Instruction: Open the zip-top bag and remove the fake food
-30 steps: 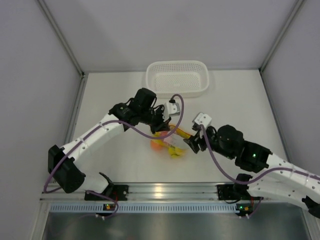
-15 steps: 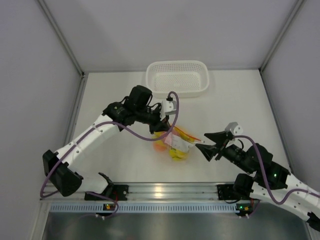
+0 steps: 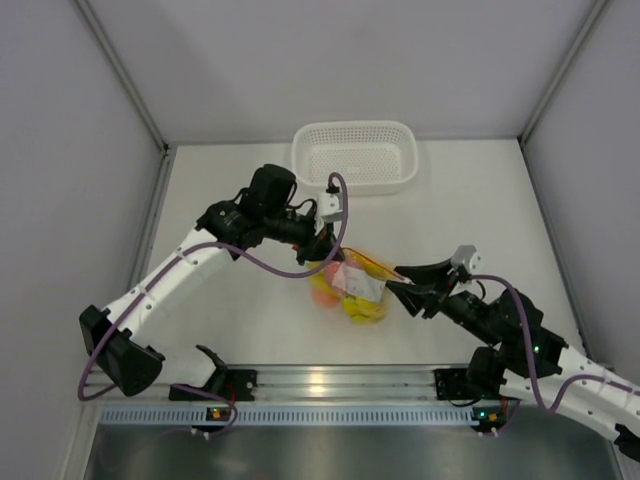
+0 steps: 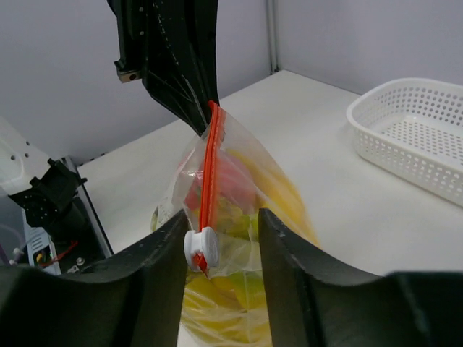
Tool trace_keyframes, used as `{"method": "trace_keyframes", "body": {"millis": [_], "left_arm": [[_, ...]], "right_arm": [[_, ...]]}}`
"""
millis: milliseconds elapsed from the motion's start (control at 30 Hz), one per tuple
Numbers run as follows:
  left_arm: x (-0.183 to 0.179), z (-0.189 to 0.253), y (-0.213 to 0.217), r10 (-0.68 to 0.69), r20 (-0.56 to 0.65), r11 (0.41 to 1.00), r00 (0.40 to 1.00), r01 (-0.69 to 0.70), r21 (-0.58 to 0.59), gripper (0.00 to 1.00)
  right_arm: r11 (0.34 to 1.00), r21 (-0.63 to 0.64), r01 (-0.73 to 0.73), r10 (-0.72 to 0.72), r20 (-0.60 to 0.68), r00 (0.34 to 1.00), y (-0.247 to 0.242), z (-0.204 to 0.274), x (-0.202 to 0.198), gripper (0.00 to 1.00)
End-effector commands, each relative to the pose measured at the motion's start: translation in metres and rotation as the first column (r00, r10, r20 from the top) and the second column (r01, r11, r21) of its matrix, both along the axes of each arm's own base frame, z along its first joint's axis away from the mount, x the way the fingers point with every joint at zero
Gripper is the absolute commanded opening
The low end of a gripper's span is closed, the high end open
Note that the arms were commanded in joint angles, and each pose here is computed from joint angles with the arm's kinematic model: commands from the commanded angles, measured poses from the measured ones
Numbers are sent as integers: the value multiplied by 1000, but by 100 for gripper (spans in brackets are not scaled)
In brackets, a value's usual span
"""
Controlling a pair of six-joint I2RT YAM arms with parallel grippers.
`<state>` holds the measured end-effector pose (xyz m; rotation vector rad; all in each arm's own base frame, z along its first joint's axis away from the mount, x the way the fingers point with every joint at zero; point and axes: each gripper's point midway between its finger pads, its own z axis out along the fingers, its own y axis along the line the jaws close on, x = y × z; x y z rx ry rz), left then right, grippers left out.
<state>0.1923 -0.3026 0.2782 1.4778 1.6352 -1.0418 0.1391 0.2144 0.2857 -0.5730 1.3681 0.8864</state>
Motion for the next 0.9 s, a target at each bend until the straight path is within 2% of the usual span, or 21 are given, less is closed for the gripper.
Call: {"method": "trace_keyframes", "body": {"millis": [0,167,300,467,600,767,833,867], "left_arm": [[-2,44,-6,-23,50,993,998,28,-116,0],[1,51,-5,4,70,990,998,6,-142,0],[1,59,-5,29,74,983,997,-15,-182,0],[9,61,-6,88,82,976,993,-70,-207,0],[9,62,-8,86,74,973,994,-67,-222,0],[12,54,-9,92,56,975,994,-78,-208,0],[11,55,-10,86,53,974,995,-73,-213,0],[11,55,-10,92,52,974,994,-79,-214,0]], "right_arm": [[996,87,-13,8,51,999,1,25,-2,47],[991,137,2,-6,32,999,-8,27,-4,66],[982,190,9,-12,13,1000,-16,35,-7,69],[964,261,54,-31,-91,995,-14,37,1,64],[962,253,100,-71,-121,990,-12,32,10,49],[959,267,94,-78,-70,994,-16,47,9,50],[963,247,105,-96,-48,994,-16,48,12,37],[963,247,104,-97,-38,995,-17,52,11,35]]}}
